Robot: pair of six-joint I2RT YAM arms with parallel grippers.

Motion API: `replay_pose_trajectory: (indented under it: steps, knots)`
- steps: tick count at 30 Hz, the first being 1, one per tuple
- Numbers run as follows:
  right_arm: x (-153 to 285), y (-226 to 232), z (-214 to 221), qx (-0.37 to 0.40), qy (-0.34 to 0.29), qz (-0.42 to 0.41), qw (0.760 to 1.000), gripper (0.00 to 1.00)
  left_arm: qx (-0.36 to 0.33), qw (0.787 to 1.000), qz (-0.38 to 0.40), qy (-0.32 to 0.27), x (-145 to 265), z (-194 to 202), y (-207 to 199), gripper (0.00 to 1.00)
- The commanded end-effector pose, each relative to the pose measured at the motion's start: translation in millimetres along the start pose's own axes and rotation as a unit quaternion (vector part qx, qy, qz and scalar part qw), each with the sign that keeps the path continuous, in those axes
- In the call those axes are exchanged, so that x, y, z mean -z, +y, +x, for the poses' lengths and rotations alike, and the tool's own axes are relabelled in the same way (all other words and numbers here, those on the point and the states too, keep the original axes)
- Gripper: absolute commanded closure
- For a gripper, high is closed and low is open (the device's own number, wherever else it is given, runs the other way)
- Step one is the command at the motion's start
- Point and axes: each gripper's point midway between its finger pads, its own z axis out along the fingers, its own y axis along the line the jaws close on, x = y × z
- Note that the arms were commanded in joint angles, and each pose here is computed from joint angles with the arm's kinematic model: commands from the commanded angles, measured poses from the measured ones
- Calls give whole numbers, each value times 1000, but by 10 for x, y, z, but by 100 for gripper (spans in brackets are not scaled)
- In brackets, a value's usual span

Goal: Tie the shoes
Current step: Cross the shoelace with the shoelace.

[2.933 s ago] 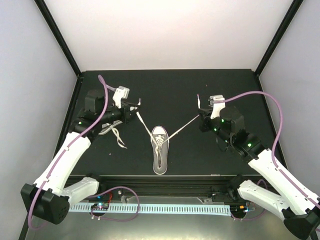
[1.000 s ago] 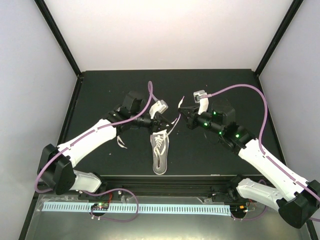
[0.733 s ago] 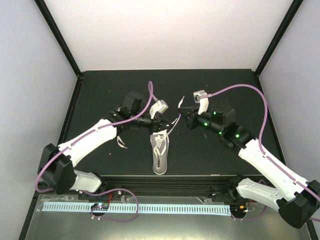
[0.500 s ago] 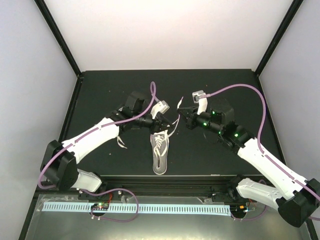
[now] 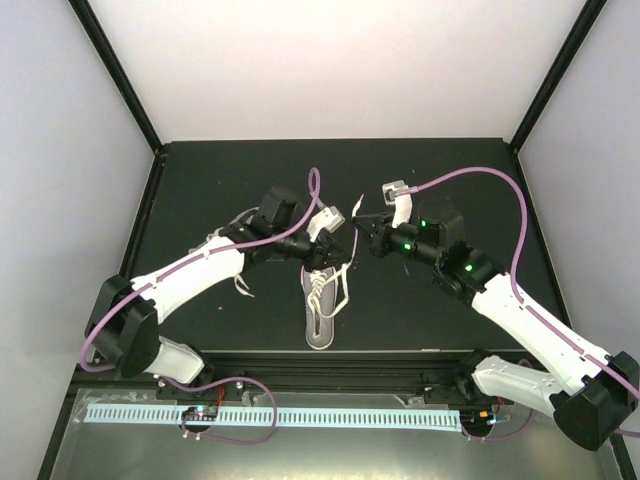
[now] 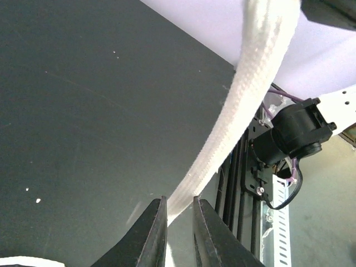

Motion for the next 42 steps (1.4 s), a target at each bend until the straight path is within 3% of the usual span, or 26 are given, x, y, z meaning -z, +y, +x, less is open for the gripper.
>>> replay_pose_trajectory:
  steps: [1,9,12,15,17,22,27,33,35,36,39,42]
  knots:
    - [25,31,-164,-13,-27,5,1000,98,-17,1000,15,-11,-68,-101,-91,84]
    - [-20,-52,-185,-44,-31,25,998,99,-18,1000,-19,-9,-77,-64,-9,81]
    - [-15,-80,-166,-48,-33,30,998,98,-3,997,-78,-11,-6,-70,149,62]
    - [-16,-156,-116,-49,-32,46,997,98,10,991,-129,-39,140,-50,231,31]
    - [-31,-186,-82,-49,-28,50,997,98,10,989,-131,-62,198,30,206,23]
    - [-143,-243,-187,-30,-37,66,997,98,51,982,-167,-76,301,322,307,22]
    - [-526,-853,-7,-33,3,176,984,98,85,967,-220,-97,503,561,412,21]
    - [-772,-1534,442,-74,59,244,965,97,125,948,-273,-104,888,624,540,14]
    - [-789,-1750,566,-87,79,265,957,89,125,946,-279,-109,1027,559,548,14]
    - [-789,-1839,628,-93,90,272,953,78,124,945,-282,-112,1105,517,549,12]
    - [-716,-1928,711,-86,110,283,949,32,117,943,-286,-123,1331,360,544,5]
    - [-586,-1887,751,-65,121,284,949,16,115,940,-289,-139,1535,216,588,1]
